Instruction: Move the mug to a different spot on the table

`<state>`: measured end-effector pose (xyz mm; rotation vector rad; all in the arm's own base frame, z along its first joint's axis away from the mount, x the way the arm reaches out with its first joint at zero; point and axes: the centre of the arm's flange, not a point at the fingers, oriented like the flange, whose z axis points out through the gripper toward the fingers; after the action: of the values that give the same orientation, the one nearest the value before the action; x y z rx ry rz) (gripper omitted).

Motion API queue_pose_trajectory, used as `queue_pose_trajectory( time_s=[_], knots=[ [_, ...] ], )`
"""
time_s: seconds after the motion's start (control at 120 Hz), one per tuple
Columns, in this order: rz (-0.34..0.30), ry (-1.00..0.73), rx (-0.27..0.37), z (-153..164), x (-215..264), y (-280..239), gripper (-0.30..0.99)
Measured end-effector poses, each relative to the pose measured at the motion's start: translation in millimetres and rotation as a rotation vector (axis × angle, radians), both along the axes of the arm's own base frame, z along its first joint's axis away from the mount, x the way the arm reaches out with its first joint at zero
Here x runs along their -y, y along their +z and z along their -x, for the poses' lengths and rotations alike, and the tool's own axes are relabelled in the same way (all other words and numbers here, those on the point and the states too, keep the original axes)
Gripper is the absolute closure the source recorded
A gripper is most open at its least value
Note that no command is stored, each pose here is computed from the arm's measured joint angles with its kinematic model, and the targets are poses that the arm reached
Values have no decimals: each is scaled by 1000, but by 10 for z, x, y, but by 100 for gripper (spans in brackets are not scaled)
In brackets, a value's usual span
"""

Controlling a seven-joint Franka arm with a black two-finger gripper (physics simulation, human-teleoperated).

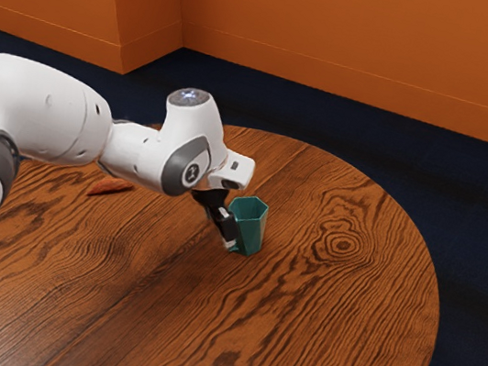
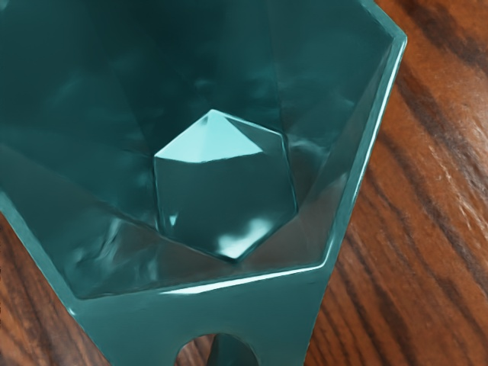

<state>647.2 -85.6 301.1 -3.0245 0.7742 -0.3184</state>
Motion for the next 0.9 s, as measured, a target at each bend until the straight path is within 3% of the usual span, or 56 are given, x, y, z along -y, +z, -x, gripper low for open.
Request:
queue_pose_trajectory(
  time_s=[0.167,0.367,0.492,0.9],
  knots=[
    [17,-17,37,-34,-21,-18,2],
    [22,-40,61,-55,-33,-46,28],
    [21,-51,62,-55,-41,-107,38],
    [21,-68,74,-73,-44,-249,48]
  ],
)
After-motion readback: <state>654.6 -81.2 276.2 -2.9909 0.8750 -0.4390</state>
